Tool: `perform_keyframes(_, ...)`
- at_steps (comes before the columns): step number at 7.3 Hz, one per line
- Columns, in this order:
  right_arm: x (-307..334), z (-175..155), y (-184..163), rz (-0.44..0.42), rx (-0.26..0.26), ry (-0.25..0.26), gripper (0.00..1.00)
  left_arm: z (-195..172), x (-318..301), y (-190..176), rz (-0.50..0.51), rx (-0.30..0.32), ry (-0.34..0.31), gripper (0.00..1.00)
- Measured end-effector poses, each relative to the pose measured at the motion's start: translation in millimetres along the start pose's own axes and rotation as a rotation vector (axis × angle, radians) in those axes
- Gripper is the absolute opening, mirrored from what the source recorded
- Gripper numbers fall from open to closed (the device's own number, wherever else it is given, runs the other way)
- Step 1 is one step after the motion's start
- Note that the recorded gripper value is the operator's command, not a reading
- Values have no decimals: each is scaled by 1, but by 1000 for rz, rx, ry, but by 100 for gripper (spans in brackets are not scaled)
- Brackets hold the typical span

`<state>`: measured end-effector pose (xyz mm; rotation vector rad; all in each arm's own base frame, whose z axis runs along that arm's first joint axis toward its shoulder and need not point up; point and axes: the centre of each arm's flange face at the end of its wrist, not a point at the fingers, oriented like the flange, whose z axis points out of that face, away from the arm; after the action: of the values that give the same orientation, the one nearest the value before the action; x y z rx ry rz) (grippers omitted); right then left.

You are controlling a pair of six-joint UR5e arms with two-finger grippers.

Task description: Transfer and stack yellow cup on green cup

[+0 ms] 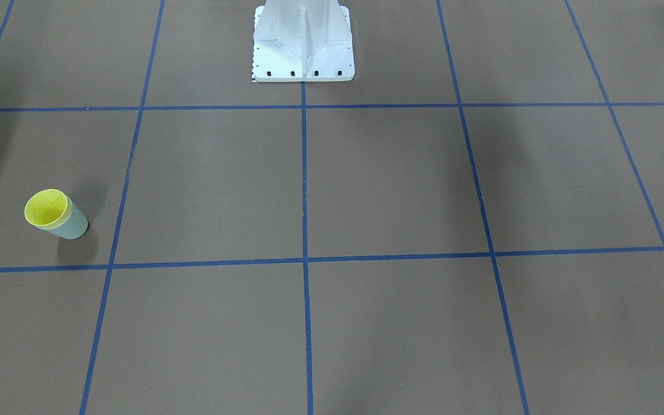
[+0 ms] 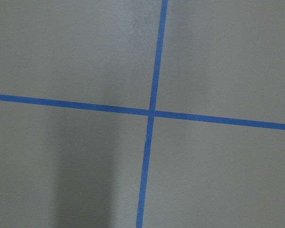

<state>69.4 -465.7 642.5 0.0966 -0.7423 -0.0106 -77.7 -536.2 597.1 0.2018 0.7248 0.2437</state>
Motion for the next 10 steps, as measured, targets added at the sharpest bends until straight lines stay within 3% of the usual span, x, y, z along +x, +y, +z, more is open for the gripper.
perform_keyframes(3,23,8,21,82,-24,-96,99,12,-10,23,-98,-36,7,100)
perform_keyframes(4,24,2,21,102,-22,-106,99,12,-10,24,-109,-36,8,100)
perform_keyframes(7,13,-23,20,123,-32,-28,99,12,-9,23,-132,-35,5,100)
perform_keyframes(10,13,-24,23,118,-36,-18,99,15,-11,28,-142,-41,5,100)
